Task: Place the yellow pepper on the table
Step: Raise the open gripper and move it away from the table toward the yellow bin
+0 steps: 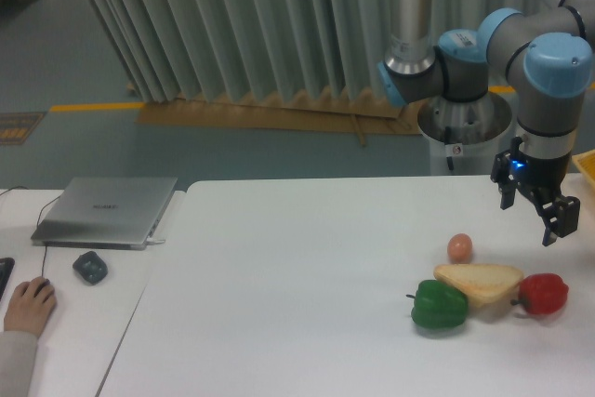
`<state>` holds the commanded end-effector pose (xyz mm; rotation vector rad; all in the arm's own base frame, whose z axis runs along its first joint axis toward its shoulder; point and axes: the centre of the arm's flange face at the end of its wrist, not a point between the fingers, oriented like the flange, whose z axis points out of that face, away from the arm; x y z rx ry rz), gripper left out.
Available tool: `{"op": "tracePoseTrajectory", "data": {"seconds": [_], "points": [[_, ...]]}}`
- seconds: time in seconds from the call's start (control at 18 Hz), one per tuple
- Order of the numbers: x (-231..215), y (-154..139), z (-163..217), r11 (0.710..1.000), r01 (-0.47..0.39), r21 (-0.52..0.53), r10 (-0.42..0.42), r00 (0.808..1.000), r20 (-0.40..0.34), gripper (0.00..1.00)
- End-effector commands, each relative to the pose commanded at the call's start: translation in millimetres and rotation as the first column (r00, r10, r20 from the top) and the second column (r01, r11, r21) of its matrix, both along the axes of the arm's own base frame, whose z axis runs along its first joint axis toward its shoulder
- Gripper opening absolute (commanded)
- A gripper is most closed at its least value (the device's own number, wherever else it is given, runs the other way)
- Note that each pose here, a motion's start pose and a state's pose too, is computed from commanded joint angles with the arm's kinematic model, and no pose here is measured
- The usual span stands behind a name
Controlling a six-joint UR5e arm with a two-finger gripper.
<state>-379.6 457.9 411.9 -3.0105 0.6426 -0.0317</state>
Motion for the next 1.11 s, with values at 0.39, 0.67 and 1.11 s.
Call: {"op": "tracePoseTrajectory", "data": {"seconds": [0.39,0.67,1.11], "points": [[-3,-7,10,0.999,-0.008,-0.032,0.006,0.999,-0.051,1.00],[-53,-60,7,0.994,0.089,-0.062,-0.092,0.994,-0.052,1.00],[-74,-85,4,0.967,0.244,-0.072,-0.248,0.968,-0.047,1.00]]}}
